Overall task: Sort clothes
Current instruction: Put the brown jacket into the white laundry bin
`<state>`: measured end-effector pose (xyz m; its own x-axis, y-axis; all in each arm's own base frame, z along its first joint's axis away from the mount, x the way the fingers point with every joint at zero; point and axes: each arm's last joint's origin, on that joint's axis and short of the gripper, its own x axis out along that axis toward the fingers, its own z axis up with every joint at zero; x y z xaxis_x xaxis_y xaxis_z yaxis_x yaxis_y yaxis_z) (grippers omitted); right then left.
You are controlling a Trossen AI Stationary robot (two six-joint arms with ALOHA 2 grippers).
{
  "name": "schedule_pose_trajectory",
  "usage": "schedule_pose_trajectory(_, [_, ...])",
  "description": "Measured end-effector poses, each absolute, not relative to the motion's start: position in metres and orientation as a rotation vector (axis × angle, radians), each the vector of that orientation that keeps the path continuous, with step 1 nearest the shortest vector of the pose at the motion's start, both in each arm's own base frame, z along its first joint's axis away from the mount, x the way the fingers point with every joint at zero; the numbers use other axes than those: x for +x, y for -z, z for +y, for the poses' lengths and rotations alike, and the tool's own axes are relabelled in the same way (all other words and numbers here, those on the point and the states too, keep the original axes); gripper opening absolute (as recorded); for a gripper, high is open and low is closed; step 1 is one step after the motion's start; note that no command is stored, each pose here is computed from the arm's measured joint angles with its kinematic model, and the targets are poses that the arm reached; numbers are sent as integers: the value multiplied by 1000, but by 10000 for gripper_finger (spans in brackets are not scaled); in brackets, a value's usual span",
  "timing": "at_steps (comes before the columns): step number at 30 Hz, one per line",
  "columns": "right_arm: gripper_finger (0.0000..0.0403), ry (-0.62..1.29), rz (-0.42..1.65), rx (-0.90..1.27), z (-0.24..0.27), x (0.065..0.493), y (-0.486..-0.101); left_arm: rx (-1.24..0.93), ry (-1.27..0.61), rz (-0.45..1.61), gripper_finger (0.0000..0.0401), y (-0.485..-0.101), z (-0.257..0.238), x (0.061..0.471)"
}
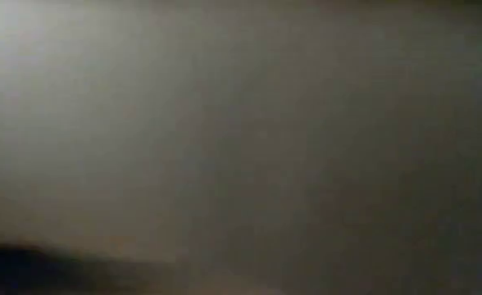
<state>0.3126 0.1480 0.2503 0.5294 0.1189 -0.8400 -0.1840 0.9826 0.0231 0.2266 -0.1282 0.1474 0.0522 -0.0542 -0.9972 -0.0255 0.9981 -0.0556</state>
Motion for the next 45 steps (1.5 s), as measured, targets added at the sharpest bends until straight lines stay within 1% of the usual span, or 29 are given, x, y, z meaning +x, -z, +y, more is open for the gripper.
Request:
schedule_pose_trajectory(2, [171, -177, 996, -75, 145, 314, -250, -25, 17, 1544, 109, -138, -129, 230])
schedule_pose_trajectory(3, [171, -178, 996, -79, 145, 314, -250, -8, 13, 1549, 98, -134, -130, 231])
schedule_pose_trajectory(4, [171, -177, 995, -81, 143, 315, -250, 9, 9, 1549, 81, -133, -130, 233])
schedule_pose_trajectory(6, [171, -171, 995, -81, 141, 316, -250, 35, 6, 1533, 33, -135, -131, 235])
schedule_pose_trajectory(7, [171, -170, 995, -81, 140, 316, -250, 40, 2, 1514, 17, -139, -131, 235])
schedule_pose_trajectory(10, [171, -170, 994, -87, 139, 317, -250, 59, -28, 1425, 6, -153, -131, 241])
schedule_pose_trajectory(14, [171, -176, 971, -90, 137, 313, -258, 37, -29, 1263, 4, -191, -130, 244])
schedule_pose_trajectory(17, [171, -184, 929, -81, 135, 307, -271, 16, -32, 1161, 3, -218, -127, 240])
schedule_pose_trajectory(19, [171, -188, 898, -71, 133, 302, -281, -9, -36, 1055, 2, -243, -125, 239])
schedule_pose_trajectory(27, [171, -202, 726, -70, 127, 275, -326, 0, -60, 705, 1, -330, -110, 222])
schedule_pose_trajectory(33, [171, -222, 574, -107, 126, 257, -354, 20, -84, 510, 1, -384, -102, 211])
schedule_pose_trajectory(37, [171, -255, 504, -102, 127, 248, -366, 37, -121, 421, 1, -413, -97, 207])
schedule_pose_trajectory(42, [171, -278, 461, -79, 132, 246, -371, 21, -164, 343, 0, -439, -88, 203])
schedule_pose_trajectory(45, [171, -217, 473, -37, 132, 249, -368, 8, -169, 322, 0, -447, -85, 202])
